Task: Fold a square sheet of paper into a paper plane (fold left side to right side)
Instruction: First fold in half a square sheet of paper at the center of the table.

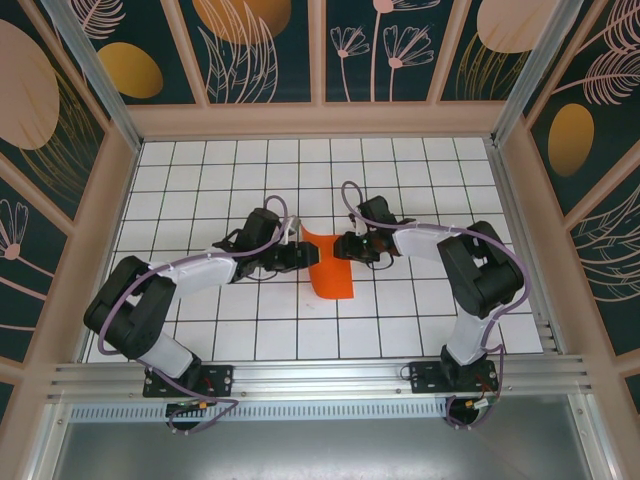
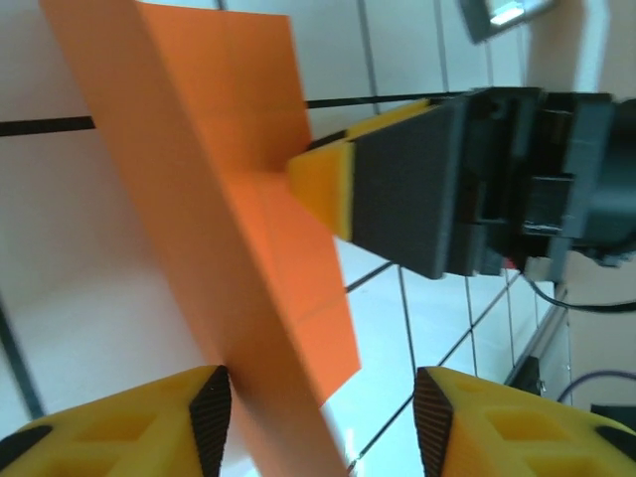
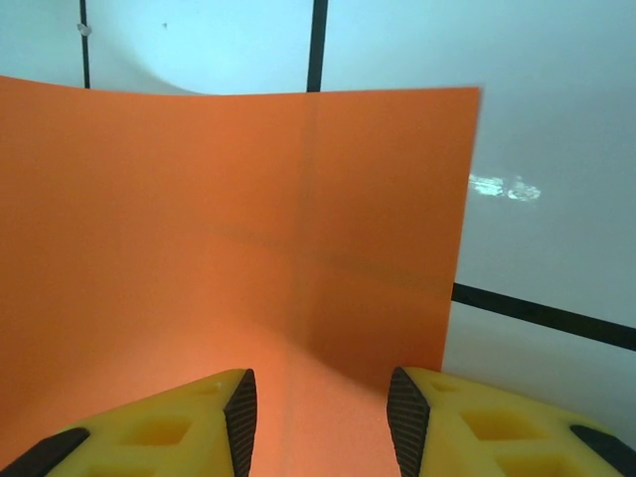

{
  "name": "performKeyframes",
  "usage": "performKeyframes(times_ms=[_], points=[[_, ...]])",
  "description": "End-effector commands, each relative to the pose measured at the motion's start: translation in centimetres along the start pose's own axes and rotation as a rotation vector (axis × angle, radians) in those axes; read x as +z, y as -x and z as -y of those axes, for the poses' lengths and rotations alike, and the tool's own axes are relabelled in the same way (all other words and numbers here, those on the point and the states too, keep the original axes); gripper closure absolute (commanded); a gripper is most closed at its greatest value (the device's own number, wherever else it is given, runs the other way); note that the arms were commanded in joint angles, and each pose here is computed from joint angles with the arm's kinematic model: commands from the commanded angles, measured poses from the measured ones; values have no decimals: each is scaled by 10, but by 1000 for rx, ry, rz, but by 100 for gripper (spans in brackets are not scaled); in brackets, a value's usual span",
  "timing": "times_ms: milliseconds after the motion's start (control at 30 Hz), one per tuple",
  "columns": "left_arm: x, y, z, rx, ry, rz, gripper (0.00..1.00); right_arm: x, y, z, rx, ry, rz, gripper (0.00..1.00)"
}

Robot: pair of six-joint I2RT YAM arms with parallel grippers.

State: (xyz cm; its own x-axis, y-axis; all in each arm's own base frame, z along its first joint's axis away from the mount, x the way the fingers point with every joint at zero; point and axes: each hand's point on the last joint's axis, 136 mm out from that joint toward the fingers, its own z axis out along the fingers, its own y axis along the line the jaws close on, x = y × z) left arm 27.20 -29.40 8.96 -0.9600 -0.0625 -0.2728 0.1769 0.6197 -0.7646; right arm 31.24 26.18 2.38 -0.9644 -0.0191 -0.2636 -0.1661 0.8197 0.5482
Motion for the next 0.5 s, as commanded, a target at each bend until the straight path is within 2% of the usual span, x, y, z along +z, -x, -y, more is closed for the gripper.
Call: performKeyframes(times_ms=[0,167,333,467], points=[[9,-1,21,12,-90,-22,42,12,-25,10,39,1,-65,55],[14,-4,17,9,-83,-25,38,6,-18,4,38,39,-37,55],[17,-6,14,3,-84,-35,37,-16,0,-4,46,107,34,53],[18,-5,14,5,-80,-30,36,-40,13,-8,51,143,94,47]])
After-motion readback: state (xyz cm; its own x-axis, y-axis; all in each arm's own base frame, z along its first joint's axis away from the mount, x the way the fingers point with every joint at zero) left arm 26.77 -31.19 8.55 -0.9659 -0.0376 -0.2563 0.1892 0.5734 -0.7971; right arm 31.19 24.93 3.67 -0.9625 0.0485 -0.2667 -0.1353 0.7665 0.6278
